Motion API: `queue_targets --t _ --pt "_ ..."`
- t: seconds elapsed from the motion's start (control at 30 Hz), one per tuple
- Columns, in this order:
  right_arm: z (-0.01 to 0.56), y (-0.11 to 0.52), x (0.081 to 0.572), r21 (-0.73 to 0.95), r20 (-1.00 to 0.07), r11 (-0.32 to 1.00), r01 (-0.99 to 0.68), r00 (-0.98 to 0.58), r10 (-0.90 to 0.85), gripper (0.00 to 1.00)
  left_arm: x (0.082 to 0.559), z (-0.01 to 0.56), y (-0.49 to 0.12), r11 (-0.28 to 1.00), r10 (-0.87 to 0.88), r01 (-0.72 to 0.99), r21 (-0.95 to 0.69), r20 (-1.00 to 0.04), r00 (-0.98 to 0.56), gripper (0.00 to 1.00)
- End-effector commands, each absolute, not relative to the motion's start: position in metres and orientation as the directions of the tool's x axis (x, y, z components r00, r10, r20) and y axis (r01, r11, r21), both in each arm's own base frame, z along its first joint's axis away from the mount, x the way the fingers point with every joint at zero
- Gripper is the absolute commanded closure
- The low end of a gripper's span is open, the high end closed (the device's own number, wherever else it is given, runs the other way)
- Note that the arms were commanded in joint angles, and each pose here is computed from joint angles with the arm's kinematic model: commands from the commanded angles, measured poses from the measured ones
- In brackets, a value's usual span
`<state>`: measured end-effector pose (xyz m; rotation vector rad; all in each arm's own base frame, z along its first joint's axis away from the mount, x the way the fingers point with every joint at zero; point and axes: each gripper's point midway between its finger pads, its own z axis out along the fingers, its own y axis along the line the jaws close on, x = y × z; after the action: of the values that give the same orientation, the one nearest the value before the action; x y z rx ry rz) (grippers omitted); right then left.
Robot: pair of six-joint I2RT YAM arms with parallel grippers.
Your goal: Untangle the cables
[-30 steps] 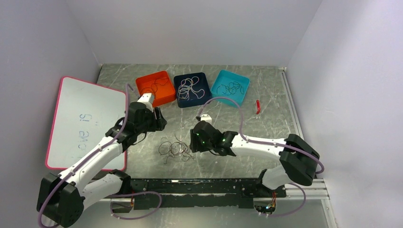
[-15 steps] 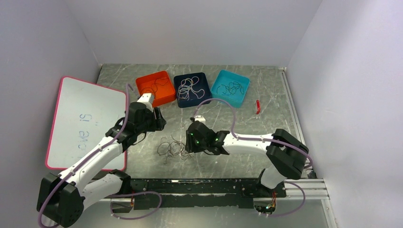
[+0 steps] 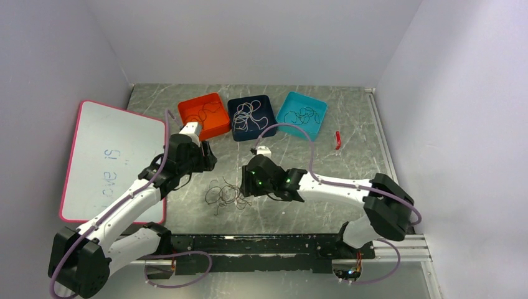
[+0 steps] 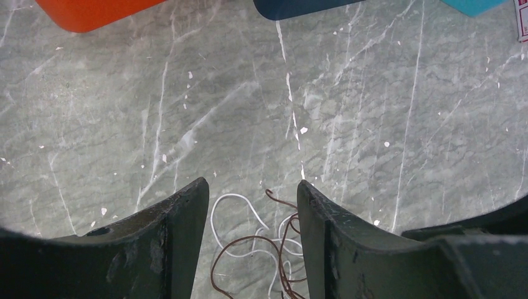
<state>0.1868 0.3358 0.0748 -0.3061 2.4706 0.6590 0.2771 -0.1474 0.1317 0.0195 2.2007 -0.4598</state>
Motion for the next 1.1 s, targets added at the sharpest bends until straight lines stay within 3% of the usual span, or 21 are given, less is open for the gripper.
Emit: queue_targets --t 0.0,0.53,0.87,1.07 --pt "0.1 0.343 0.179 0.444 -0.584 0.815 -0.372 -0.81 -0.051 0.48 0.281 0.137 -0.146 0.936 -0.15 0.168 -0.31 -0.781 -0.606 0.41" --pt "0.06 0.353 0.181 0.428 -0.519 0.841 -0.331 -0.852 -0.072 0.58 0.281 0.138 -0.14 0.945 -0.153 0.14 -0.295 -0.779 -0.607 0.41" --pt "0.058 0.351 0.205 0.405 -0.548 0.864 -0.298 -0.836 -0.031 0.63 0.281 0.138 -0.139 0.946 -0.157 0.134 -0.295 -0.779 -0.607 0.41" --pt "0.061 0.356 0.219 0.429 -0.557 0.85 -0.304 -0.83 -0.016 0.71 0.278 0.14 -0.137 0.948 -0.157 0.129 -0.291 -0.781 -0.605 0.41"
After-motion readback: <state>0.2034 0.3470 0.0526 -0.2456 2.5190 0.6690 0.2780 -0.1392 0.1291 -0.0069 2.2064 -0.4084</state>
